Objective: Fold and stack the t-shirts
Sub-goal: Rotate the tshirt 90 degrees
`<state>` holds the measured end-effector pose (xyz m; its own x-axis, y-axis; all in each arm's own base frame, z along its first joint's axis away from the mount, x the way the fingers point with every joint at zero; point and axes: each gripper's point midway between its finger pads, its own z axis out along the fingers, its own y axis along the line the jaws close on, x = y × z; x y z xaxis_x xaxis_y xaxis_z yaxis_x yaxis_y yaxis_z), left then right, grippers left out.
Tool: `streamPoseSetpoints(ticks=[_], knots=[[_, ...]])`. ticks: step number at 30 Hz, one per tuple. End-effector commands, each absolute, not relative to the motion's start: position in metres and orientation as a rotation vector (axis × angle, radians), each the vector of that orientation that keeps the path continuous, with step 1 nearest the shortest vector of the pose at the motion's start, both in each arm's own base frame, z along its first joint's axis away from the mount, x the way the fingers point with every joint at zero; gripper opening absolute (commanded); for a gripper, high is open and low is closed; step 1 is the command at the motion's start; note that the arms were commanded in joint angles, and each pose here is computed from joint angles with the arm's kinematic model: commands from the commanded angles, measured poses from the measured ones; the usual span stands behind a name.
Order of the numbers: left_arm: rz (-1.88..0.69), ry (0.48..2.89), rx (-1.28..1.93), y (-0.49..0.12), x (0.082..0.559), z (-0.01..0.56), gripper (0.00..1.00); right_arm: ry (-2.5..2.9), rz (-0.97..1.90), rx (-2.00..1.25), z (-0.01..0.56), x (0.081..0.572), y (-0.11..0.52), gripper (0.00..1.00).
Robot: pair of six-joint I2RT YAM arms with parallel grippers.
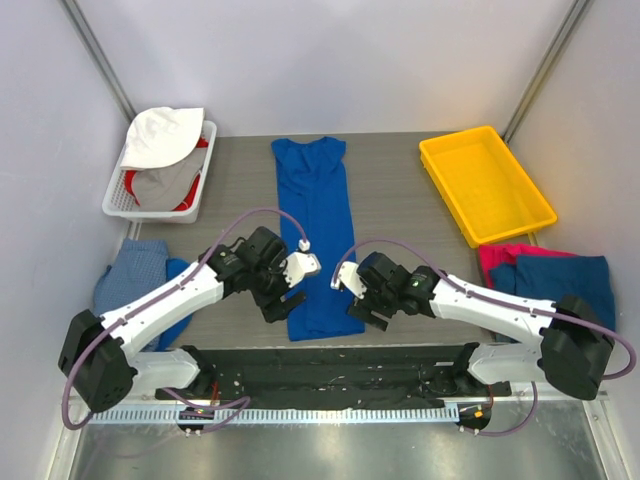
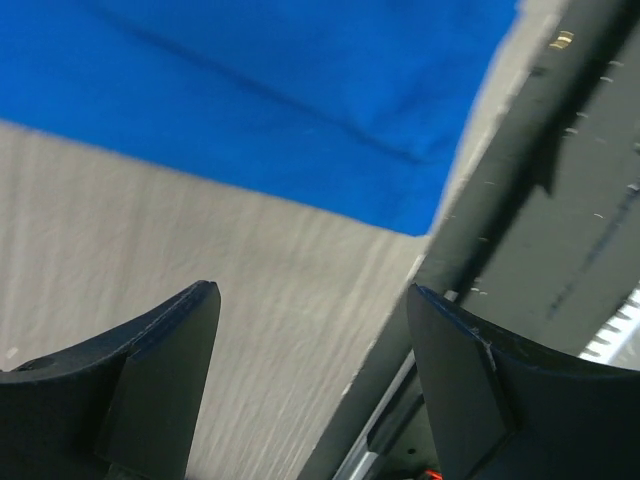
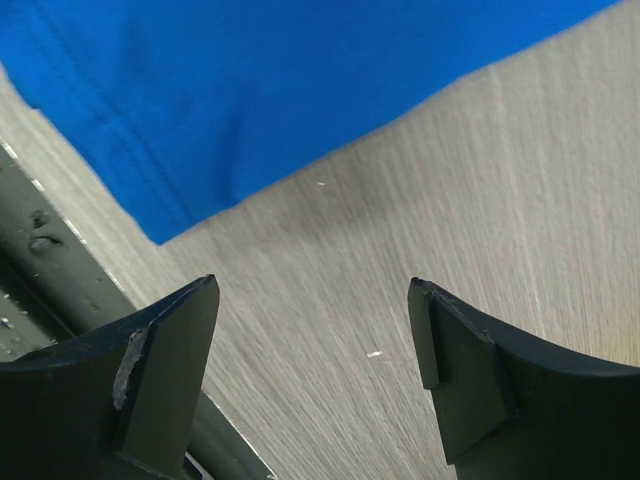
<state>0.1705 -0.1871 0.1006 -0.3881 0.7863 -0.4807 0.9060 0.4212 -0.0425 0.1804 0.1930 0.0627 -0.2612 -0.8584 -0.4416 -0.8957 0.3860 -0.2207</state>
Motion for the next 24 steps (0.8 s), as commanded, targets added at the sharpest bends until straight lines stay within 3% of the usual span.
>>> streamPoseSetpoints(ticks=[1,10,18,24], knots=[[-0.587,2.233,1.599,-0.211,0.146,0.097,0.8,2.14,0.125,-1.57,0.058,0.172,0.201,0.82],[-0.687,2.225,1.678,-0.226,0.137,0.07,0.76,2.122,0.12,-1.604,0.051,0.168,0.211,0.79],[-0.476,2.354,1.433,-0.232,0.175,0.05,0.71,2.066,0.021,-1.58,0.044,0.174,0.224,0.78],[-0.528,2.438,1.361,-0.241,0.171,0.048,0.7,2.047,0.004,-1.525,0.053,0.18,0.224,0.77]])
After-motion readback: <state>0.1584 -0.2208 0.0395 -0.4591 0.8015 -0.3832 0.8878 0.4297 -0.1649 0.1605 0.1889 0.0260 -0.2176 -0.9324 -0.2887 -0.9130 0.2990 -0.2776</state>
